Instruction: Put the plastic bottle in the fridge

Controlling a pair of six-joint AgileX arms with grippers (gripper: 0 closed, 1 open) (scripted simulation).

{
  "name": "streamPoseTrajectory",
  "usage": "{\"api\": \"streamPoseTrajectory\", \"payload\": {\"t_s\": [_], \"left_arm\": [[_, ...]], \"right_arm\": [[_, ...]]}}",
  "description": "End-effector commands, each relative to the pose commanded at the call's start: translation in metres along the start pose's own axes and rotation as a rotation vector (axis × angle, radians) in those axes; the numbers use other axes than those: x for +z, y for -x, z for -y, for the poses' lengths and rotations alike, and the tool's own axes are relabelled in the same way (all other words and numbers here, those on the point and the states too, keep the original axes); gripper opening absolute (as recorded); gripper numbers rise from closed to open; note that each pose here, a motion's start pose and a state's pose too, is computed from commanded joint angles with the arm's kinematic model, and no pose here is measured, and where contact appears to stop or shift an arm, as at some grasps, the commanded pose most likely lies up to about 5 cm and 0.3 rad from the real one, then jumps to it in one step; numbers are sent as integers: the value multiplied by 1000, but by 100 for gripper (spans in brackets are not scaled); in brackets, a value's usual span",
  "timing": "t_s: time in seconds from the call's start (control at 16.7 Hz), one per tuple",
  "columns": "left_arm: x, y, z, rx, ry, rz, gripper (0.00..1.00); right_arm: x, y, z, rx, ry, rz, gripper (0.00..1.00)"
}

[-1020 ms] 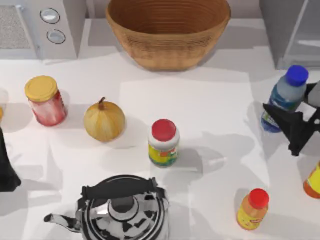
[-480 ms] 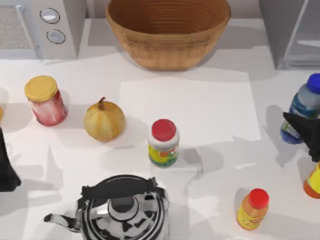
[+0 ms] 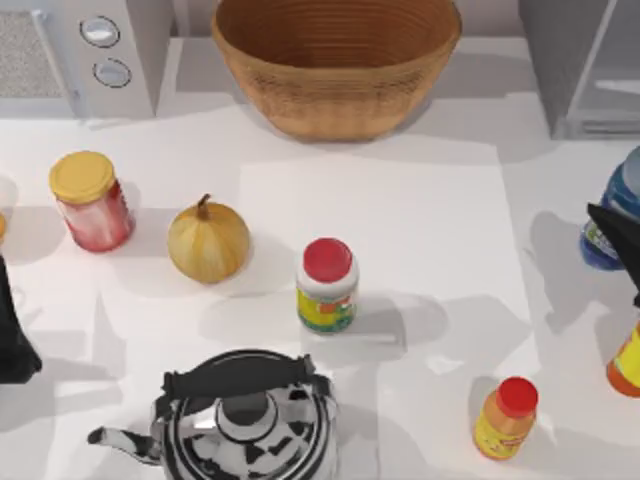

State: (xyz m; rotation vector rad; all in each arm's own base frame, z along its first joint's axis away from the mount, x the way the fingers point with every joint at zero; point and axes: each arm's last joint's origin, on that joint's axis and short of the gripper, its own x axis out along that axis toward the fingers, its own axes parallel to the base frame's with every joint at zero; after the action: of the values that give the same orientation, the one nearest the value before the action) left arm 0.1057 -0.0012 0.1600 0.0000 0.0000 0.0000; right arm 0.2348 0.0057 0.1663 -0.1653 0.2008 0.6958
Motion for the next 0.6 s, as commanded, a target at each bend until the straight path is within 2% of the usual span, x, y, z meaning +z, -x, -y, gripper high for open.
{"api": "streamPoseTrajectory", "payload": {"t_s": [0.12, 0.36, 0.48, 0.6], "left_arm": [[0, 0, 0, 0, 0, 0, 100], [0, 0, 0, 0, 0, 0, 100], [0, 0, 0, 0, 0, 0, 100], [0, 0, 0, 0, 0, 0, 100]], "right_arm": [[21, 19, -10, -91, 47, 63, 1], [54, 71, -40, -334, 114, 230, 1], [51, 91, -56, -445, 88, 286, 1], [35, 101, -68, -532, 25, 298, 1]]}}
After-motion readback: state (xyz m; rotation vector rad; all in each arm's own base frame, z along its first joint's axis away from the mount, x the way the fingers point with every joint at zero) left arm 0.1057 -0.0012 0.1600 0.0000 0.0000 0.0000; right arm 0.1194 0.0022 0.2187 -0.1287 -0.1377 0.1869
